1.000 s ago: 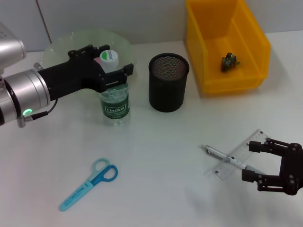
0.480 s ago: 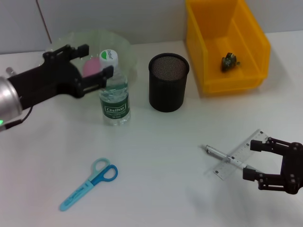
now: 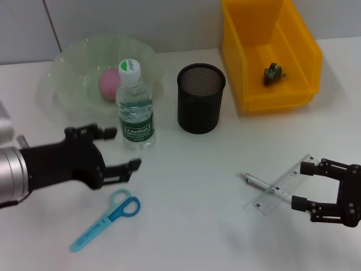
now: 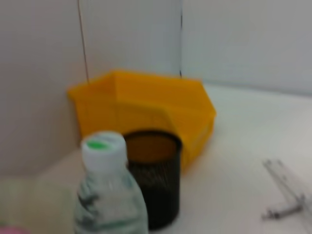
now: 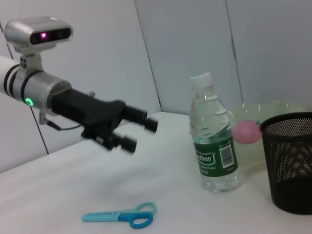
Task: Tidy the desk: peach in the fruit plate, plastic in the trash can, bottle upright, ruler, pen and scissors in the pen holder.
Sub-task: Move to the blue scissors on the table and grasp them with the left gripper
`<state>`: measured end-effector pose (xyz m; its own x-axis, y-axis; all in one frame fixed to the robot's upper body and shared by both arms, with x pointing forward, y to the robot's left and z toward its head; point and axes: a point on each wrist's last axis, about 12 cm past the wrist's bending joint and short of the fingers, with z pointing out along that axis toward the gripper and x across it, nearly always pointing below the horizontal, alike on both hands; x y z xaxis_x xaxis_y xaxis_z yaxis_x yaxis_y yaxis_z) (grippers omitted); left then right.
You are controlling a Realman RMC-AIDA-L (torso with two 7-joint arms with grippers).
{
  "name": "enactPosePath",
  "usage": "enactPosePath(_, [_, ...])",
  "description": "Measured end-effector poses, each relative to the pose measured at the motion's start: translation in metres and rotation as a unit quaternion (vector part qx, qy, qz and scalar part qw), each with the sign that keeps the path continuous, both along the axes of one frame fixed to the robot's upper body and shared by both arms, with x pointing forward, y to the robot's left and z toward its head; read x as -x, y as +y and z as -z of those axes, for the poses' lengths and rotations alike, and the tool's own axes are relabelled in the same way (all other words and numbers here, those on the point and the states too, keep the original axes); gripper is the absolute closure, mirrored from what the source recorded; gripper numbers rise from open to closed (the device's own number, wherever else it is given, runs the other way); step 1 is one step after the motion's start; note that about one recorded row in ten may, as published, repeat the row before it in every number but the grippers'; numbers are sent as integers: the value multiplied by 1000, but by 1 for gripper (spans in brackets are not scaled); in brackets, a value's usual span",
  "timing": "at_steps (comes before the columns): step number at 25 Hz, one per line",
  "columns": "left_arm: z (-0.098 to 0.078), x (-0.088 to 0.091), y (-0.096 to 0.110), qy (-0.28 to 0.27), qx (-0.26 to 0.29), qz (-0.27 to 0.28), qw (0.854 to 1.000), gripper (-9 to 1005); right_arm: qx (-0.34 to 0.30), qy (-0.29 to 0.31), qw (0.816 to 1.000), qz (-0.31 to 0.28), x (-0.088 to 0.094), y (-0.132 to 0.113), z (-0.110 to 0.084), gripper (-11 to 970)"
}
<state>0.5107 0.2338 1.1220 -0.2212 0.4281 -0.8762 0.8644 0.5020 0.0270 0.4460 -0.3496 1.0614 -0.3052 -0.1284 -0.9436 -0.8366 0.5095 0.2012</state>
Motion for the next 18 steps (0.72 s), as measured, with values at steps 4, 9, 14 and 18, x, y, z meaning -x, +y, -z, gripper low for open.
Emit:
enactPosePath(4, [-1,5,-5,53,-43,-9,998,190,4,-4,1000,-8,0,-2,-3,111])
enactPosePath(9, [-7,11,-9,105,-82,-23,991,191,8,-12,1000,-18,1,-5,-9,111])
enactPosePath(14, [-10,18,-19,139,-137,-36,980,192,13,-10,1000,-21,1,-7,-11,111])
enactPosePath(18, [-8,22,-36,152,-192,-46,969,192,22,-6,999,-30,-1,-6,-12,111])
